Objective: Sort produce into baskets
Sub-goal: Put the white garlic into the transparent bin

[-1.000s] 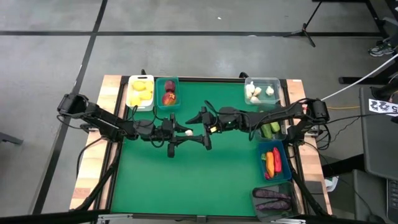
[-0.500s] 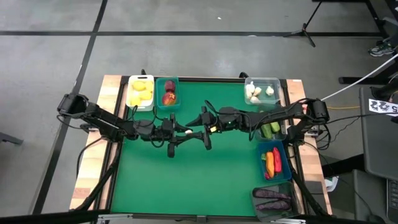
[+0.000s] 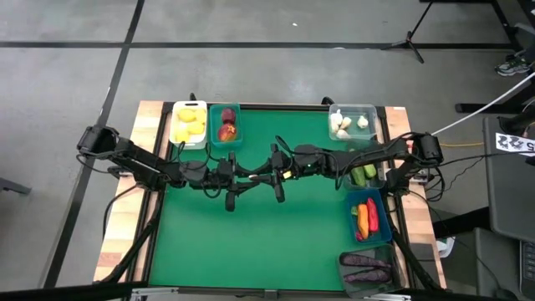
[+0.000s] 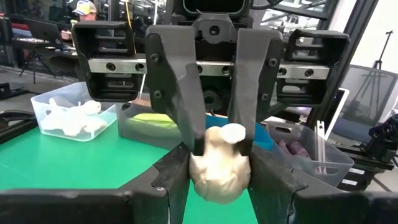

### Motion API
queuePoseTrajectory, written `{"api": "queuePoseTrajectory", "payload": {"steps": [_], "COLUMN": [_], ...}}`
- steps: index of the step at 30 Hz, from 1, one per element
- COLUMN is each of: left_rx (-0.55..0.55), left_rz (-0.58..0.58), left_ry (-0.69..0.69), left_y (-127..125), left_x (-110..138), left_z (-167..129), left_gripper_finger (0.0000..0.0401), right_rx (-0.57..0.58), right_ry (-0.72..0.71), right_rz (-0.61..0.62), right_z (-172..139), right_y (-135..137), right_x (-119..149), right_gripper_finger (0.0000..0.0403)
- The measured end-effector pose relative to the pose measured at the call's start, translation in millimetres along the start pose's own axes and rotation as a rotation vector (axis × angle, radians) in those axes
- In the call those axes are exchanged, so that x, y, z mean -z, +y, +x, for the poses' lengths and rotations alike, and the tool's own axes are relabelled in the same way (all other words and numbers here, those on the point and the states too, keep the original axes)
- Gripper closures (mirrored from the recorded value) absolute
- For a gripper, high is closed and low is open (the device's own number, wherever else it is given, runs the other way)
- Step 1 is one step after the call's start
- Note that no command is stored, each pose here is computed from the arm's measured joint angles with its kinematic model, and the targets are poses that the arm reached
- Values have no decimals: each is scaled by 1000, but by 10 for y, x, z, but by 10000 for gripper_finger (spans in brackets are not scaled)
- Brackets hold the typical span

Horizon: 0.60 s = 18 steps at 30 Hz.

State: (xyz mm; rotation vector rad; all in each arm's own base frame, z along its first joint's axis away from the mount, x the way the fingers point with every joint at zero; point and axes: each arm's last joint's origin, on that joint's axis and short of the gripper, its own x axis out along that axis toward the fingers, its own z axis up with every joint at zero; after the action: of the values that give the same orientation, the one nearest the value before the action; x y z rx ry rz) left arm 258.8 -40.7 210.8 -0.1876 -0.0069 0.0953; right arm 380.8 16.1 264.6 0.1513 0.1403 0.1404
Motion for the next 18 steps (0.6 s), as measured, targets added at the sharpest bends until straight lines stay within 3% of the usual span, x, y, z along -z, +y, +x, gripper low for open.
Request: {"api": "queuePoseTrajectory", "payload": {"steps": [11,18], "left_rx": [-22,-43], "left_rz": [-5,-23], "left_ry": [19,94], "left_y": [8,27], "left_x": [22,98], "left_z": [0,-5], "left_gripper_finger": [259,185], "right_rx": [3,4], "right_ry": [11,9], "right_rz": [-3,-2], "right_z": [0,-1], "right_y": [-5,-6], "right_x": [10,8], "right_gripper_finger": [351,352]}}
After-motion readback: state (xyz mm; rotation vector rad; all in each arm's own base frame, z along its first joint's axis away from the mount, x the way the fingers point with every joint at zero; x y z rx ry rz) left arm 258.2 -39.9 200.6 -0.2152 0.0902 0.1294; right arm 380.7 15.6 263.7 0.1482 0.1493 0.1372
